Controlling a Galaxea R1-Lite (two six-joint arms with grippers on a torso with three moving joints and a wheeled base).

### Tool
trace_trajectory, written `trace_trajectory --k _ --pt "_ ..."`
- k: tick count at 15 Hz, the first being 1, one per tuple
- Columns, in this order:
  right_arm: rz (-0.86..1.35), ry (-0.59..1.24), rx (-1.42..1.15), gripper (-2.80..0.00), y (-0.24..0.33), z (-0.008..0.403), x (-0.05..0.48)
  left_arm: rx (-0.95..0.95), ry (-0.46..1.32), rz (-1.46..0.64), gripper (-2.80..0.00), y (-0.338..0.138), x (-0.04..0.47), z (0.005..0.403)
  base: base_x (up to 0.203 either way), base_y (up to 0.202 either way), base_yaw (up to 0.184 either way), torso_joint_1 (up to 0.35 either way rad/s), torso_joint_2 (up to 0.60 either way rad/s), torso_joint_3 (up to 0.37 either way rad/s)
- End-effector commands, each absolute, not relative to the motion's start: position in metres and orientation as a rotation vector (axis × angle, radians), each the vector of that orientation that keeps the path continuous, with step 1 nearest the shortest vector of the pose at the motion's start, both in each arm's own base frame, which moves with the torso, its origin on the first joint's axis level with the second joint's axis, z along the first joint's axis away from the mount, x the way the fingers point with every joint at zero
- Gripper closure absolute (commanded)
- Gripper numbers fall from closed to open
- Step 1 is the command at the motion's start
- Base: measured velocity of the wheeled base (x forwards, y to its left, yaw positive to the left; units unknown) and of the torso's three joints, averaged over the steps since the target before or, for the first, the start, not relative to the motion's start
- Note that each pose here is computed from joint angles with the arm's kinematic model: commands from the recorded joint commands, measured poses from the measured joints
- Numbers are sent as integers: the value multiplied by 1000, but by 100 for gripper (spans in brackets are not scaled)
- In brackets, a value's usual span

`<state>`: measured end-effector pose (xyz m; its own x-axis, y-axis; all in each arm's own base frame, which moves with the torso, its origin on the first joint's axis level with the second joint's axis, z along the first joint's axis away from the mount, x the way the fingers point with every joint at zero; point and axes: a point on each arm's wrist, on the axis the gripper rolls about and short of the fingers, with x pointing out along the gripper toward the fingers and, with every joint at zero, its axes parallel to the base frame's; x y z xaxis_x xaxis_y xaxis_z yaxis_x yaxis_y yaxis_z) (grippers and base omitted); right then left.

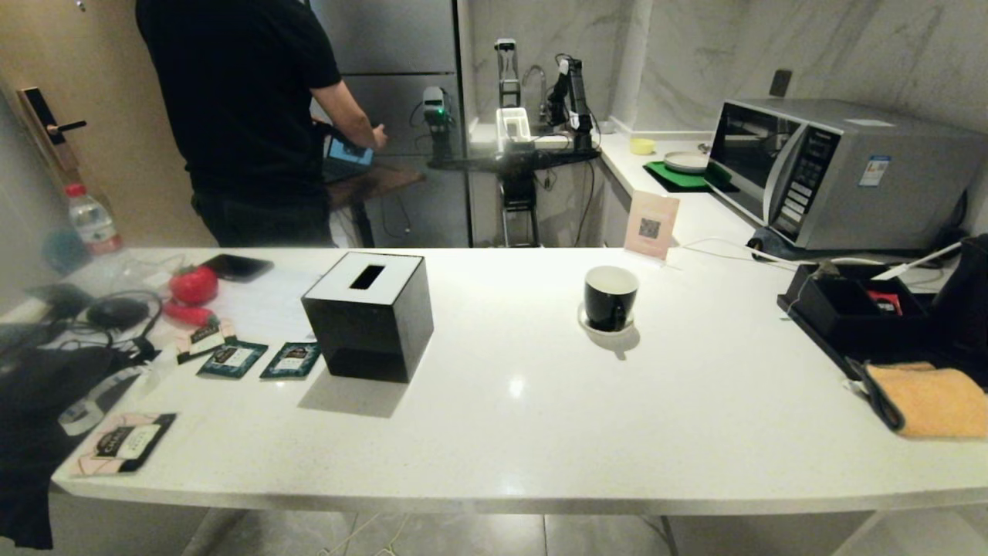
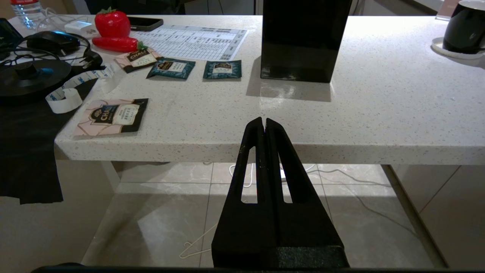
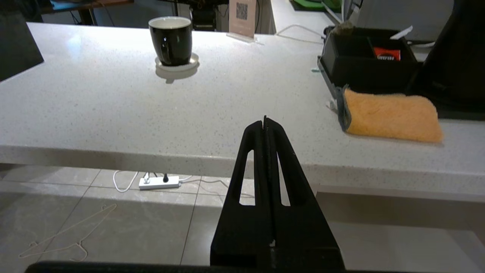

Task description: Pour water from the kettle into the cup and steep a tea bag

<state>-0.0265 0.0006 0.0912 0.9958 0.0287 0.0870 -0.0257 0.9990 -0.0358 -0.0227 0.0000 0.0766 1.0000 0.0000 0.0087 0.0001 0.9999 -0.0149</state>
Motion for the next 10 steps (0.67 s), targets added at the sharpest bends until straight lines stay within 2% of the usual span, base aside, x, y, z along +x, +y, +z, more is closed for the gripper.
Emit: trace_trajectory --k 1,10 --pt "28 -104 -37 0 1 97 -28 -15 -9 0 0 0 -23 77 0 0 0 0 0 0" --pt "28 -39 -39 0 1 120 -26 -15 -8 0 0 0 -23 77 0 0 0 0 0 0"
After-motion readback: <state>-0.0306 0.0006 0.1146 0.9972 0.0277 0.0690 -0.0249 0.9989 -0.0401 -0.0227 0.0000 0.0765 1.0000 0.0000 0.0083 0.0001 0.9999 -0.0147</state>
